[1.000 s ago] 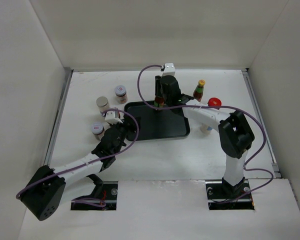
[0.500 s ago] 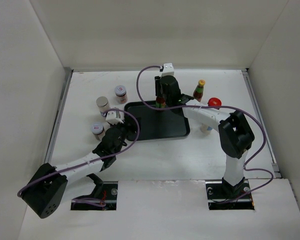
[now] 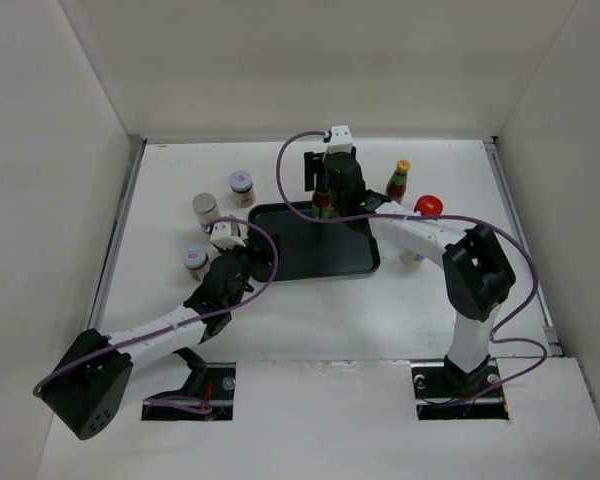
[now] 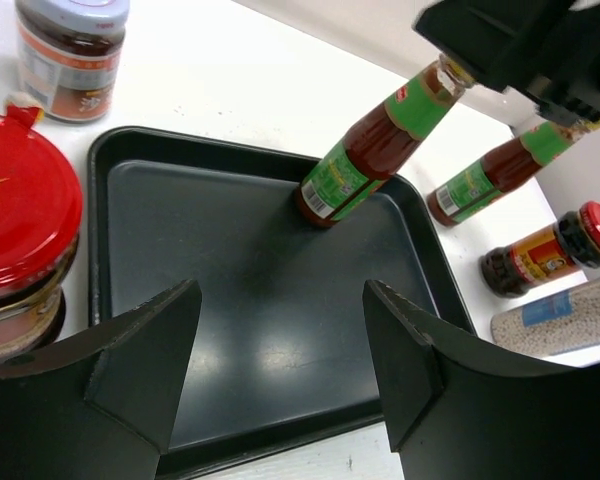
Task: Organize the condiment bottles
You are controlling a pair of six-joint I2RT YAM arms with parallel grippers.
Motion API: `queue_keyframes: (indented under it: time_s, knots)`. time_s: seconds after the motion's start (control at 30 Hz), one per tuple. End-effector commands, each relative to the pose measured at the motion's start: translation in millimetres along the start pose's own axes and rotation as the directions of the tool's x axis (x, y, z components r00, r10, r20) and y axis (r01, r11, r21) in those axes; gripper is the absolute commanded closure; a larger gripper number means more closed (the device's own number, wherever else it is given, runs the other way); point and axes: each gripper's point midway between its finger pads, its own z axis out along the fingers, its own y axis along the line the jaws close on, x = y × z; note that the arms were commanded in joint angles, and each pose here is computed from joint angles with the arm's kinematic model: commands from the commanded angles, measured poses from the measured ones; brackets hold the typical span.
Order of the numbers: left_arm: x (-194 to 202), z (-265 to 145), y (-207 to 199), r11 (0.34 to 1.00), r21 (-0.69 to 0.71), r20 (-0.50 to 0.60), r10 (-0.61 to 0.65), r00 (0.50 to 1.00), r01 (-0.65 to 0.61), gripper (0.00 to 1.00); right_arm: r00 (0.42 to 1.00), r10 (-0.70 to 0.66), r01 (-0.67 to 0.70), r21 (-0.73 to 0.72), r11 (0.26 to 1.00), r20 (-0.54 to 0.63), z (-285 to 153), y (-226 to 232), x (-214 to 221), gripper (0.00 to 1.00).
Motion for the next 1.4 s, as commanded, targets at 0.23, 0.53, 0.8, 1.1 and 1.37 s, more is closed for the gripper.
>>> queue_keyframes:
  time_s: [0.23, 0.53, 0.8, 1.1, 1.37]
  knots:
    - [-68, -4, -10, 0.993, -0.103, 0.091, 0.069, 0.993, -0.06, 0.23, 0.963, 0.166, -0.141, -0.127, 0.982, 0.211, -106, -7, -69, 0.21]
    - [-71, -25, 63, 0.858, -0.453, -0.06, 0.243, 0.968, -0.243, 0.19, 0.942, 0.315, -0.287, -0.213, 0.934, 0.112, -164, -7, 8, 0.83]
    - [-66, -3, 76, 0.81, -0.495, -0.138, 0.285, 0.949, -0.315, 0.17, 0.941, 0.332, -0.304, -0.256, 0.918, 0.072, -169, -1, 42, 0.32]
    - [-51, 25, 88, 0.804, -0.488, -0.191, 0.281, 0.94, -0.339, 0.17, 0.937, 0.344, -0.314, -0.282, 0.906, 0.063, -170, 4, 43, 0.29]
    - [-43, 39, 86, 0.812, -0.468, -0.205, 0.284, 0.937, -0.348, 0.41, 0.928, 0.366, -0.331, -0.304, 0.893, 0.065, -176, 4, 39, 0.29]
